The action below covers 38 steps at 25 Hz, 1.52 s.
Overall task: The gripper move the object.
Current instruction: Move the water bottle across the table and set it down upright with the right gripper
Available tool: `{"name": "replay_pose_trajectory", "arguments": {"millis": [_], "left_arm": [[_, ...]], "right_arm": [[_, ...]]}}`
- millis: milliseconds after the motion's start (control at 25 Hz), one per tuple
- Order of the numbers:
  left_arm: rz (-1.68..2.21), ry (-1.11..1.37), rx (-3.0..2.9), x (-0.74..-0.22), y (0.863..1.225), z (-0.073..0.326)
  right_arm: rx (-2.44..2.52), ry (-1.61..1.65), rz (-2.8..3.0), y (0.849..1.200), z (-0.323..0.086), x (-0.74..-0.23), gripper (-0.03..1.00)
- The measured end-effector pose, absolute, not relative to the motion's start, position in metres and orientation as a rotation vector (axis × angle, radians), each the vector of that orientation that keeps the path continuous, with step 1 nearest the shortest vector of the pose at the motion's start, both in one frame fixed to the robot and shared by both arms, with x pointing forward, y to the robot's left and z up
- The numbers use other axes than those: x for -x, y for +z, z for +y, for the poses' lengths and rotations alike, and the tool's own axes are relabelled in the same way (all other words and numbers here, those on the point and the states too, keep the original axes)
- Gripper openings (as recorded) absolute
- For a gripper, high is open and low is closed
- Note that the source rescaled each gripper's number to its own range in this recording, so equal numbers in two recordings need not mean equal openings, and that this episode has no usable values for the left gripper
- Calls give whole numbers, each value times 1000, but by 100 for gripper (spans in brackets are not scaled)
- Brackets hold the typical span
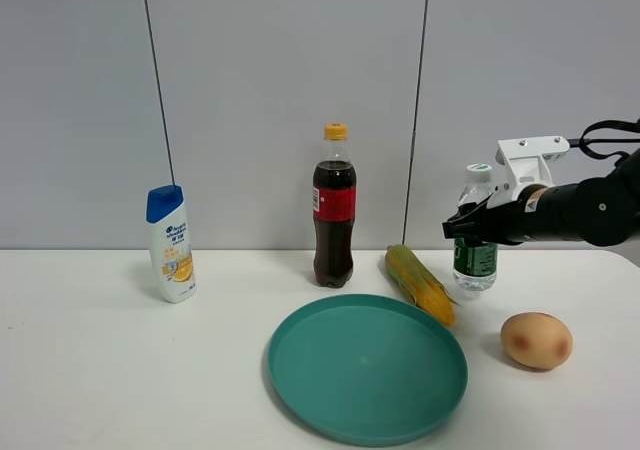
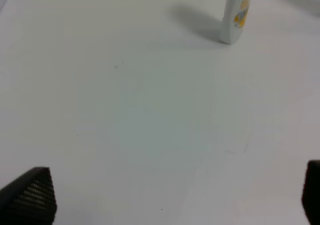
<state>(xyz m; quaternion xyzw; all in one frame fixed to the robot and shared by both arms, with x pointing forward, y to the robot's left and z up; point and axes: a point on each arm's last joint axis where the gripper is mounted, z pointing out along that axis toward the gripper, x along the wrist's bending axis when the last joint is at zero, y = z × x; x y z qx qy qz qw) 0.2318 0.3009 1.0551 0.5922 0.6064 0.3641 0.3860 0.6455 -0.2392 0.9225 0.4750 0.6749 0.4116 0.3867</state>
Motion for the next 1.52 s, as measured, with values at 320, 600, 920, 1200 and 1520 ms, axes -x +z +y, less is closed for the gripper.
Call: {"name": "replay_pose_trajectory", "arguments": {"millis": [320,600,920,1200,1520], "left_arm": [[1544,927,-1508,-232,1055,301],[1544,927,-1508,-232,1055,301],[1544,927,-1508,-232,1055,301],[1544,927,-1508,-232,1055,301],[1544,927,-1508,-232,1055,301]], "right_arm": [[-1234,1109,1666,919,-238,-648,0],[-1259,1105,1677,911,-238,-648,0],[-1266,1108,1675,909,-238,-648,4],[-1212,1166,1612,919,-237,-651,27],[-1221,1178,1603,919,-237,-651,32]]}}
